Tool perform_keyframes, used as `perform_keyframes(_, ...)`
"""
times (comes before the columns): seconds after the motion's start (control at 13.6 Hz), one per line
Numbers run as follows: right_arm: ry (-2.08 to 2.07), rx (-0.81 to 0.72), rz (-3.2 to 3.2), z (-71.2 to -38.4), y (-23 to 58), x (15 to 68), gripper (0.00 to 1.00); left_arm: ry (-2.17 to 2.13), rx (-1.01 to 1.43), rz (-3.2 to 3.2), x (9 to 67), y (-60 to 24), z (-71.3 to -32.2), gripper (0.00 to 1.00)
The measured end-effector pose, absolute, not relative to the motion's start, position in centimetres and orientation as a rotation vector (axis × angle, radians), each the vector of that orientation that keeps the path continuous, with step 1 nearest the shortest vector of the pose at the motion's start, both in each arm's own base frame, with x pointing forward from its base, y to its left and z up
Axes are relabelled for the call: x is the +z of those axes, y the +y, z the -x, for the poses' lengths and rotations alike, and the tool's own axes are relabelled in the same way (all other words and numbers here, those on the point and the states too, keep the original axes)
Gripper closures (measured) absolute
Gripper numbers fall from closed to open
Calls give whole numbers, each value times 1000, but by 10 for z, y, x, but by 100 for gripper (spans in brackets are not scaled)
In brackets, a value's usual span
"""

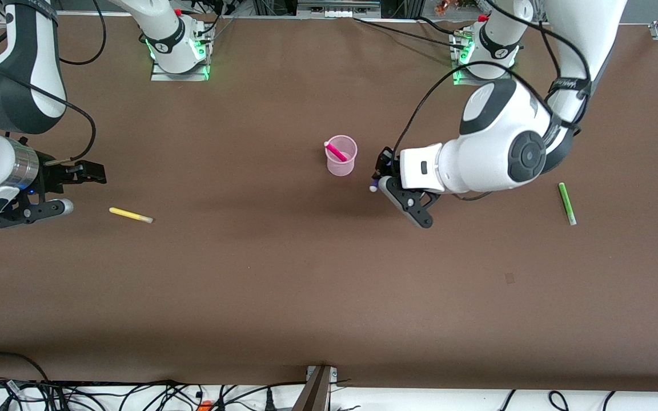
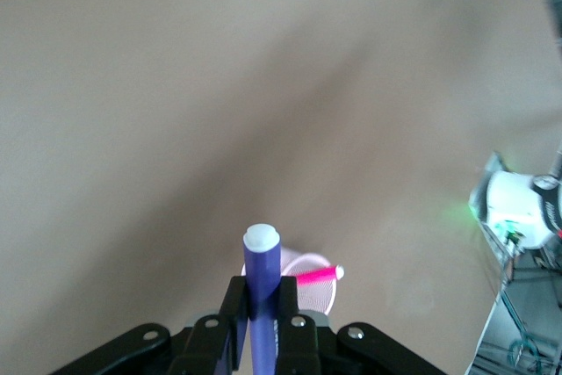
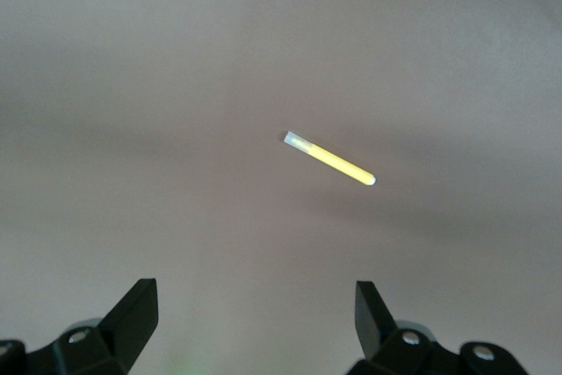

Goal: Organize pens into pink holder with both arms
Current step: 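Lower the purple pen into the pink holder with the left gripper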

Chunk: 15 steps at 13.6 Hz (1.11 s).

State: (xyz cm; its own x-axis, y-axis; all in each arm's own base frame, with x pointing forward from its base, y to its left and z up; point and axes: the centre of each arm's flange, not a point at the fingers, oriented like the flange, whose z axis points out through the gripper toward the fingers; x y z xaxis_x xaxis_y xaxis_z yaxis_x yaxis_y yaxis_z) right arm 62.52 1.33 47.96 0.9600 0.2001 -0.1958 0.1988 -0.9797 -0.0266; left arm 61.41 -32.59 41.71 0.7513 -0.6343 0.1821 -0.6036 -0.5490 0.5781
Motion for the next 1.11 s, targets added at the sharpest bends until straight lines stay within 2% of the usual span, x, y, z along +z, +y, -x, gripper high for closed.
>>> perform_keyframes(0.22,-277,301,3093,-625,15,480,1,-1116,16,-2149,377,-337,-617,82)
perform_keyframes(0.74,-34,306,3107,-625,17,480,1,-1283,175,-2106,321,-384,-578,82)
perform_keyframes(1.11,-6,263,3106,-621,2,498,1,-1375,162,-2095,342,-409,-525,82)
